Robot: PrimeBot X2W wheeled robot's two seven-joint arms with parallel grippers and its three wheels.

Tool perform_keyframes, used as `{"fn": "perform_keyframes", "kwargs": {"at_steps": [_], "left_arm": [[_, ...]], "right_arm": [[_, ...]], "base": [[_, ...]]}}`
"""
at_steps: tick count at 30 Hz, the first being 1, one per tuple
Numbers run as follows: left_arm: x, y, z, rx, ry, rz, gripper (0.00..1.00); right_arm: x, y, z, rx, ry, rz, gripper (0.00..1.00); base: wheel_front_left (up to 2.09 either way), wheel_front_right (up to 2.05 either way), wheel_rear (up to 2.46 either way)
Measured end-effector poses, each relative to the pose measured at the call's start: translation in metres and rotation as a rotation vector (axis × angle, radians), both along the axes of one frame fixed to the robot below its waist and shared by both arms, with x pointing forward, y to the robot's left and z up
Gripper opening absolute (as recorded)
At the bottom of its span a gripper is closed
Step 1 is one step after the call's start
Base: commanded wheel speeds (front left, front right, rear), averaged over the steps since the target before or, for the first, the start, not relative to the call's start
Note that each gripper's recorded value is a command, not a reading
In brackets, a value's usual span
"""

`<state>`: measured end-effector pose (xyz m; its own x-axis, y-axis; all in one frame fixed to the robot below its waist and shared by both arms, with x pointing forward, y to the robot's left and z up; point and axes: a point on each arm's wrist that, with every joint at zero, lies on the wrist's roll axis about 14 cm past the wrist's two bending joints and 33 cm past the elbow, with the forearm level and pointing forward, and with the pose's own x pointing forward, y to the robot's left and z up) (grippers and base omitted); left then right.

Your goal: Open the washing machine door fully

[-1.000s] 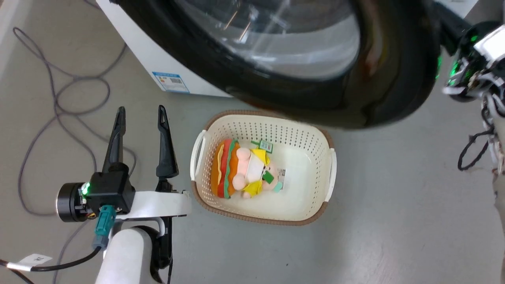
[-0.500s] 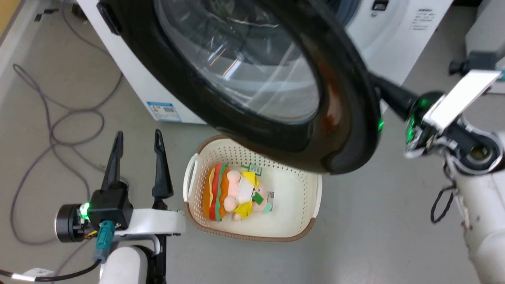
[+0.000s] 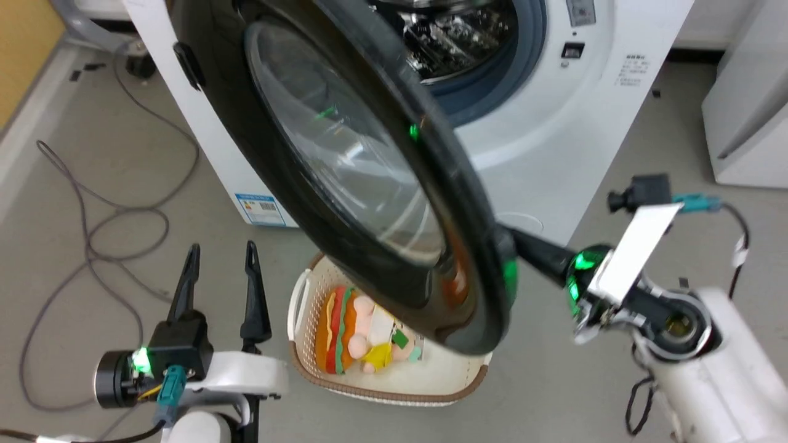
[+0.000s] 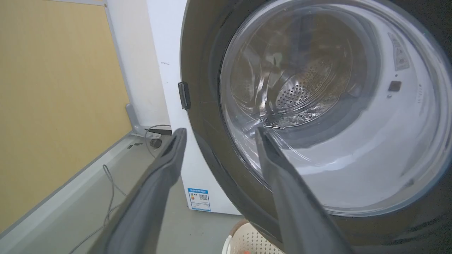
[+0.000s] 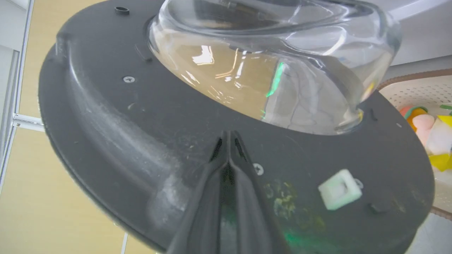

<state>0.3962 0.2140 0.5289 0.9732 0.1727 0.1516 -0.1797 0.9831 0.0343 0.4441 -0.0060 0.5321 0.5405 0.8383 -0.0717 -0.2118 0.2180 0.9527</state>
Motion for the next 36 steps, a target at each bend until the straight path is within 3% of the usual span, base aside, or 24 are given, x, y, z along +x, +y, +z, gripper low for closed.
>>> {"fn": "perform_keyframes", "kwargs": {"at_steps": [12, 26, 31, 36], "left_arm": [[-0.03, 0.012, -0.004, -0.002, 0.019, 0.021, 1.0], [-0.051, 0.019, -0.001, -0.003, 0.008, 0.043, 1.0], [-0.055, 0.017, -0.002, -0.006, 0.009, 0.037, 1.0], [-0.054, 0.014, 0.001, -0.006, 0.0, 0.026, 1.0]], "right_arm": [[-0.069, 0.051, 0.013, 0.076, -0.004, 0.165, 0.0], [-0.121, 0.077, 0.008, 0.101, 0.032, 0.248, 0.0], [-0.106, 0.056, 0.019, 0.112, -0.027, 0.109, 0.0], [-0.068, 0.01, 0.038, 0.049, -0.206, -0.192, 0.0]], "base": [[0.0, 0.0, 0.0], [0.0, 0.0, 0.0], [0.0, 0.0, 0.0], [0.0, 0.0, 0.0]]}}
